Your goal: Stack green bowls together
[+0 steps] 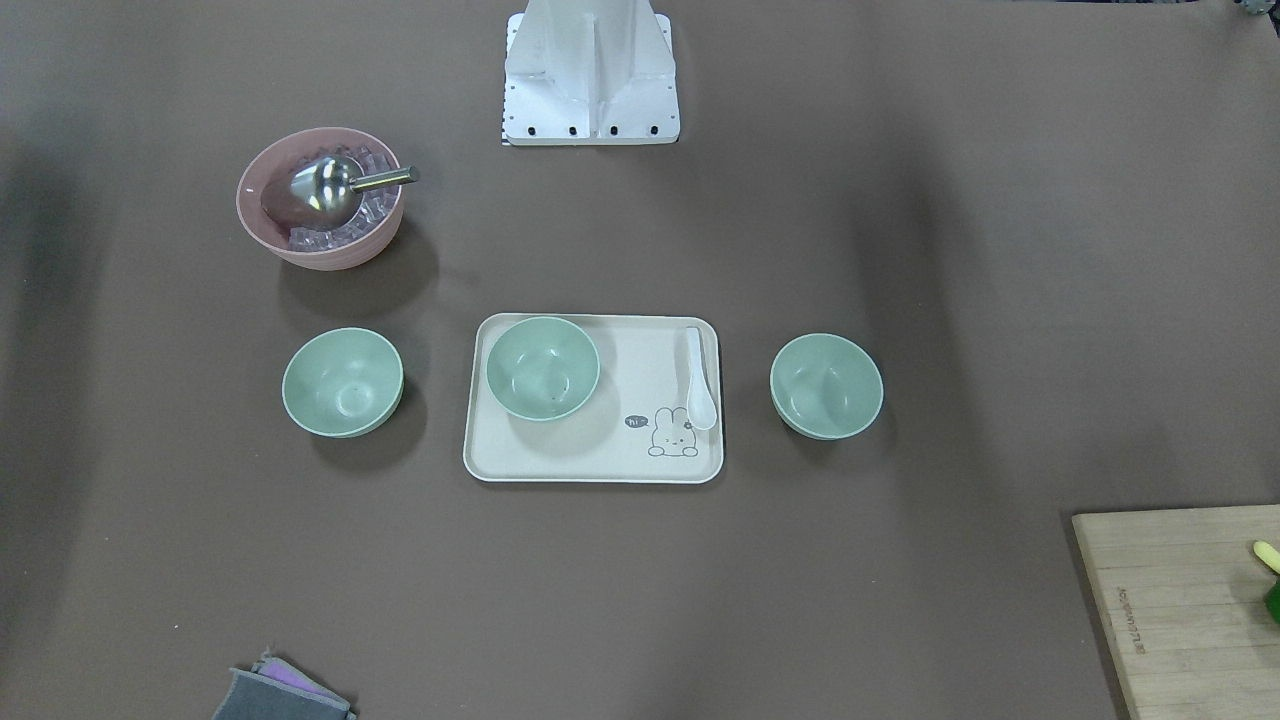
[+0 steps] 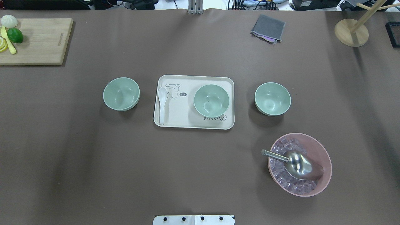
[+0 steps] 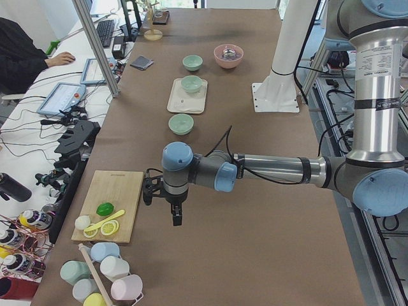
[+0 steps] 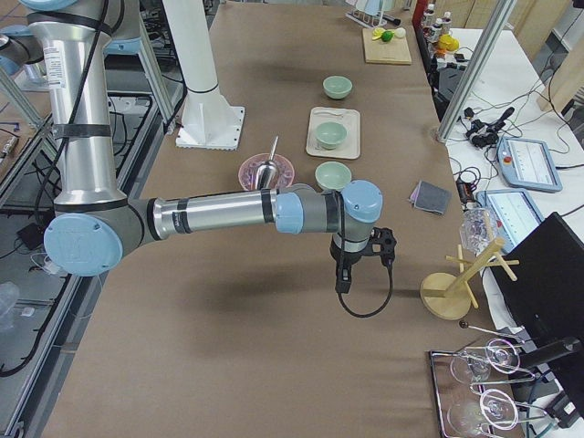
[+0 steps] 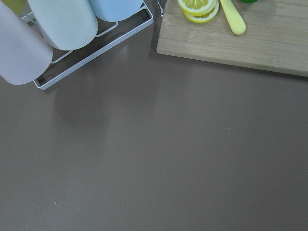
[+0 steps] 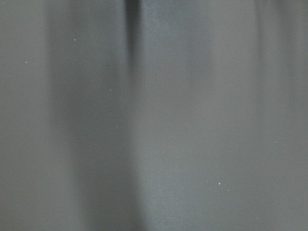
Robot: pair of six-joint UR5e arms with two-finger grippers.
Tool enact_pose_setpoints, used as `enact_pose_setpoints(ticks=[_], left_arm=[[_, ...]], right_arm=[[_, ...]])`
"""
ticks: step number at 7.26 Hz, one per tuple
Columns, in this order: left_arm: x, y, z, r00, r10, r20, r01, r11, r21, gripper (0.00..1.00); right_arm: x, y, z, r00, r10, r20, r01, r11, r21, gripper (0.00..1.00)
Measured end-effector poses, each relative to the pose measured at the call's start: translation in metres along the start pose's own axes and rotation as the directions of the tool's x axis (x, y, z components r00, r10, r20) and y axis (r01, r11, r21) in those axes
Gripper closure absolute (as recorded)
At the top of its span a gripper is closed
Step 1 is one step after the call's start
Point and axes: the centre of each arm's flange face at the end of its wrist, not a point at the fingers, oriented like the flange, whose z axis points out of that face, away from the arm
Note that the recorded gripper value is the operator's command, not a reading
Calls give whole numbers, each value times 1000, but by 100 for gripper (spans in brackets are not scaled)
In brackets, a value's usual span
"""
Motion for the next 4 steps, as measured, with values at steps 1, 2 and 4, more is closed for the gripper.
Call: enact_pose_setpoints(ticks=[1,2,4], left_arm=[[0,0,0,1000,1,0,-1,1000,1,2],[1,0,-1,1000,2,-1,-2,1000,2,2],[4,-2,-4,1000,5,-4,-5,1000,9,2]], right_arm=[[-2,-1,0,1000,-2,0,2,1000,1,0],[-3,-2,-1,1000,-3,0,3,1000,2,0],[-4,-3,-2,1000,-4,2,4,1000,4,0]])
